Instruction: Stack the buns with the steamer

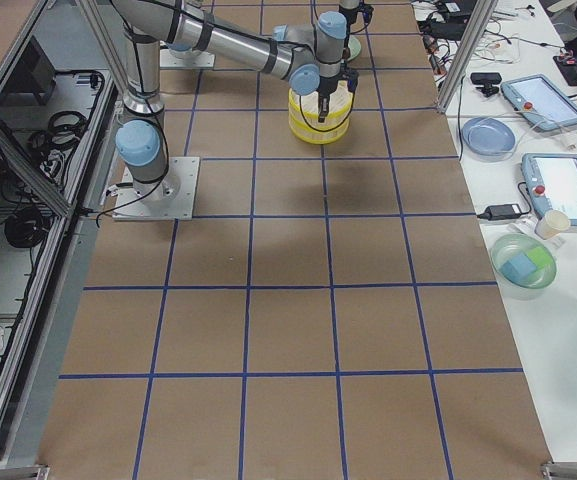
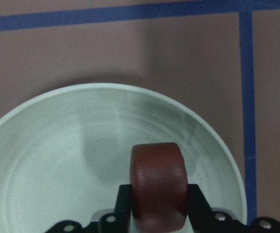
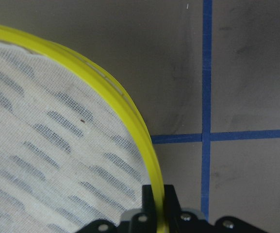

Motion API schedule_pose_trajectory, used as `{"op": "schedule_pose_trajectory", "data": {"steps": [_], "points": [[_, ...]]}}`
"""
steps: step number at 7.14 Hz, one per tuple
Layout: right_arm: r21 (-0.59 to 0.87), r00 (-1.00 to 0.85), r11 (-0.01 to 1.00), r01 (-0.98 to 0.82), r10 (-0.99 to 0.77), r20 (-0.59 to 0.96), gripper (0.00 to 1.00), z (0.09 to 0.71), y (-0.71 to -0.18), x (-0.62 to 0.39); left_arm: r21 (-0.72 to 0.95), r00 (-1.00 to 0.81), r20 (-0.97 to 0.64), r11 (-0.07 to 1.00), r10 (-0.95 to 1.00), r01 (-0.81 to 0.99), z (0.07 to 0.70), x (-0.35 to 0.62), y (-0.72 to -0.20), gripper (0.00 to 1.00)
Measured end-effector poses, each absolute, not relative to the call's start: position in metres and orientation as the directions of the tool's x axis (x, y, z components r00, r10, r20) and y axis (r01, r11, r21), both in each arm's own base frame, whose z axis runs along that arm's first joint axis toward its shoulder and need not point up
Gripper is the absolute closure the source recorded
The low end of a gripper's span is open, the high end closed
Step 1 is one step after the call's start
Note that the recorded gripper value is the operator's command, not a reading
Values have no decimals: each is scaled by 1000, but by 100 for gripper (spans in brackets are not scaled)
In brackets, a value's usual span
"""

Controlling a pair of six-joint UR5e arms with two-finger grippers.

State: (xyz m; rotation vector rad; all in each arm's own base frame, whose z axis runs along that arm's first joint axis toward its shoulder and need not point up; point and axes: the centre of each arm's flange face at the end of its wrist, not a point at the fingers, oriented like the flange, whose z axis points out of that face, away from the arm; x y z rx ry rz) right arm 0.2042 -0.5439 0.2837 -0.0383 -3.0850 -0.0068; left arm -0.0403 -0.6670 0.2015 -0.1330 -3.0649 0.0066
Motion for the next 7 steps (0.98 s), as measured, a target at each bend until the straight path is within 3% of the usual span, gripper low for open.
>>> {"op": "schedule_pose_trajectory", "data": {"steps": [1,2,3,7], "points": [[9,-998,1000,28,27,57,94,281,-544,204,-9,-993,73,996,89,88,202,-36,-667,97],[12,-998,999,30,30,60,41,279,-545,204,-15,-994,71,996,88,87,206,-34,-667,98],[17,-997,999,33,32,69,1,277,-545,203,-27,-994,67,996,88,86,214,-33,-667,98],[-4,-996,998,57,57,68,1,286,-546,204,-41,-995,24,995,95,94,290,-51,-648,98]]}}
